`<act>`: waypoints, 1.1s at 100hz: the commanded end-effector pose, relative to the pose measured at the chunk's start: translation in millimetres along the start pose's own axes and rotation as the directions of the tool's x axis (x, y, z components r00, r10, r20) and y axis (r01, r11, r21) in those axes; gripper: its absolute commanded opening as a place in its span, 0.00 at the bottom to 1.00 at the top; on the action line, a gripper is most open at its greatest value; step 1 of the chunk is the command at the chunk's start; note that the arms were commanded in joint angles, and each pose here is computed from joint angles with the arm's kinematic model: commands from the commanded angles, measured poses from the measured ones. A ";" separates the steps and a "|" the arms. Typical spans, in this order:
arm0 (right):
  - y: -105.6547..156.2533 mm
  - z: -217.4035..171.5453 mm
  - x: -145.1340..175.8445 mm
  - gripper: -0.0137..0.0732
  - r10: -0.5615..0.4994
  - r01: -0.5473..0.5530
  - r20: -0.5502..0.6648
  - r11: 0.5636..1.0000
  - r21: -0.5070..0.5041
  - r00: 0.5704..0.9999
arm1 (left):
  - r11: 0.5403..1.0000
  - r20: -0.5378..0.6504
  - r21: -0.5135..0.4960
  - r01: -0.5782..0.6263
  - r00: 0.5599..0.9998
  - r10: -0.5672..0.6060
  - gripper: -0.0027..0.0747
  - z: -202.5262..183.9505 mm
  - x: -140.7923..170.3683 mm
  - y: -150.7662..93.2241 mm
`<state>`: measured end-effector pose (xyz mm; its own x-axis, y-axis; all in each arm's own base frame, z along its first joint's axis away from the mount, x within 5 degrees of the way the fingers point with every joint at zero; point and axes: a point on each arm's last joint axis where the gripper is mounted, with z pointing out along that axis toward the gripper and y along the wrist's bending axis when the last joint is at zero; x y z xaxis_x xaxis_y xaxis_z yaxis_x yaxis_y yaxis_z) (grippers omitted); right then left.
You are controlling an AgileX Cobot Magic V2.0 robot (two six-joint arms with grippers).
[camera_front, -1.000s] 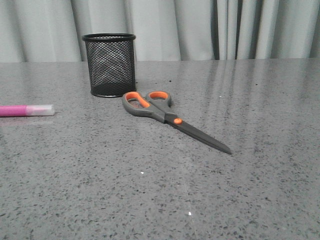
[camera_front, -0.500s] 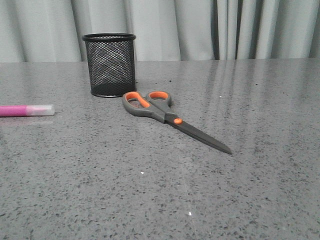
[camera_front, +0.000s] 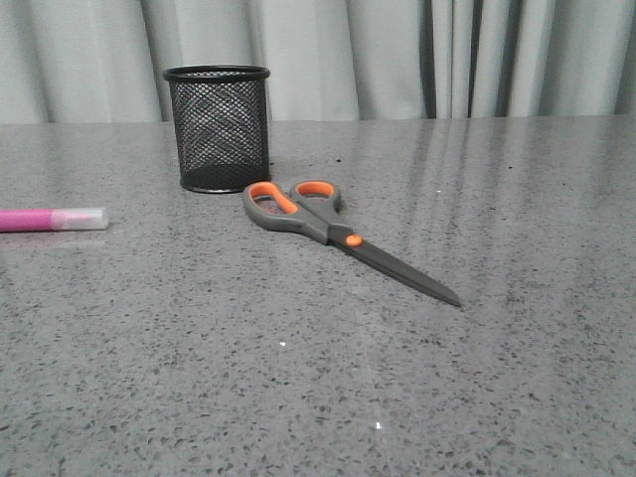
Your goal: Put pen and scissors into bin
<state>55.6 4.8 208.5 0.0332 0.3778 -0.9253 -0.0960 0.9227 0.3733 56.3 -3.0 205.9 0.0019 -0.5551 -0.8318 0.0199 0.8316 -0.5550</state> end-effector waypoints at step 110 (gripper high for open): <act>59.1 113.1 -109.3 0.64 -0.221 0.200 -0.521 0.975 -0.097 0.824 | 0.912 -0.414 0.102 -0.396 0.817 0.401 0.29 60.6 -103.6 -82.6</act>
<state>154.6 28.6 322.8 -0.5412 0.0638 -0.8384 -0.1842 0.9639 0.1923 107.9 -13.9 324.7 -0.4639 -0.0715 -0.8830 0.1143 0.9836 -0.1397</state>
